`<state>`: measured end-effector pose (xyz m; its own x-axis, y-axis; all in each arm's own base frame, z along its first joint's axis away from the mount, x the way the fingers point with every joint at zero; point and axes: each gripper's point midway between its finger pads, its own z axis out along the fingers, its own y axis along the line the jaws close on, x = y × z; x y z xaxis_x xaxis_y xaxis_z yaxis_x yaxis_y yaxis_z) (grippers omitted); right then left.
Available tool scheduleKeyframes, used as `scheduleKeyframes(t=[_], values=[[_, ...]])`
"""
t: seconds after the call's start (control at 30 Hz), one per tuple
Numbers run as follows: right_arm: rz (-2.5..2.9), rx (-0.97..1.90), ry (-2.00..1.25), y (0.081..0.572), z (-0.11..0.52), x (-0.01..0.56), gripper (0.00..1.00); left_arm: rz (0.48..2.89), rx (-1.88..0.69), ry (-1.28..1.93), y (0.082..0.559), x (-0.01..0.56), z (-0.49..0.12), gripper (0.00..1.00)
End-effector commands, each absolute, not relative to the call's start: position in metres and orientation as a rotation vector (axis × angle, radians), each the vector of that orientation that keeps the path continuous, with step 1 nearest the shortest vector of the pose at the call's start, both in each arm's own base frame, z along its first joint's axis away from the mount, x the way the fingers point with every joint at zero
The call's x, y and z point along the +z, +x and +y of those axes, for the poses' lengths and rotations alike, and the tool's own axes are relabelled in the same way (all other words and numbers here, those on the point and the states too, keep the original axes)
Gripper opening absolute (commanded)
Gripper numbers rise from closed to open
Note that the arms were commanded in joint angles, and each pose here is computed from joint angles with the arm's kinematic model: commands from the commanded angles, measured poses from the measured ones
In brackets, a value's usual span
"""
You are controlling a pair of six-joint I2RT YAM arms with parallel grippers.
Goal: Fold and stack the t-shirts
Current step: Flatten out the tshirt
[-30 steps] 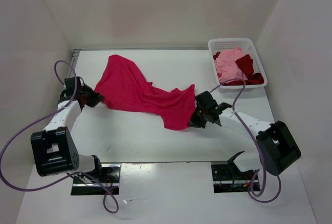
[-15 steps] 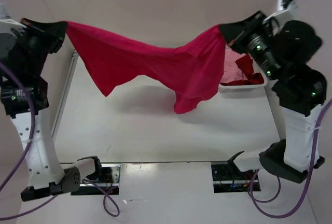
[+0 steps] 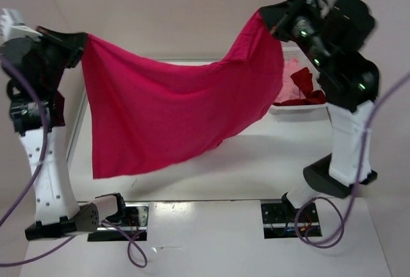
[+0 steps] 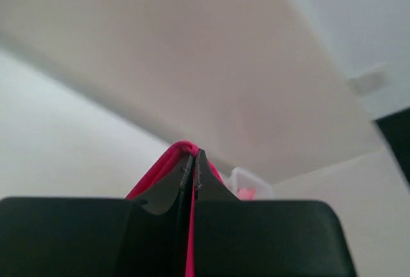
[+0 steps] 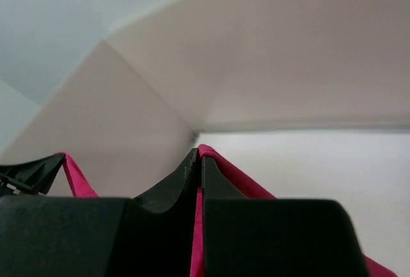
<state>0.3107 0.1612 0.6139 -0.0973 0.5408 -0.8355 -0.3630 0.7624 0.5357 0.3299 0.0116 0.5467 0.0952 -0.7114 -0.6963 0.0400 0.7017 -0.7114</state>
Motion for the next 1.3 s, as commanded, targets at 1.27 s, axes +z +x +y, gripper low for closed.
scheduleKeyframes(t=[1.27], values=[[2.343, 0.517, 0.458, 0.33, 0.097, 0.16, 0.01, 1.893, -0.32, -1.029, 0.367, 0.222, 0.074, 0.0]])
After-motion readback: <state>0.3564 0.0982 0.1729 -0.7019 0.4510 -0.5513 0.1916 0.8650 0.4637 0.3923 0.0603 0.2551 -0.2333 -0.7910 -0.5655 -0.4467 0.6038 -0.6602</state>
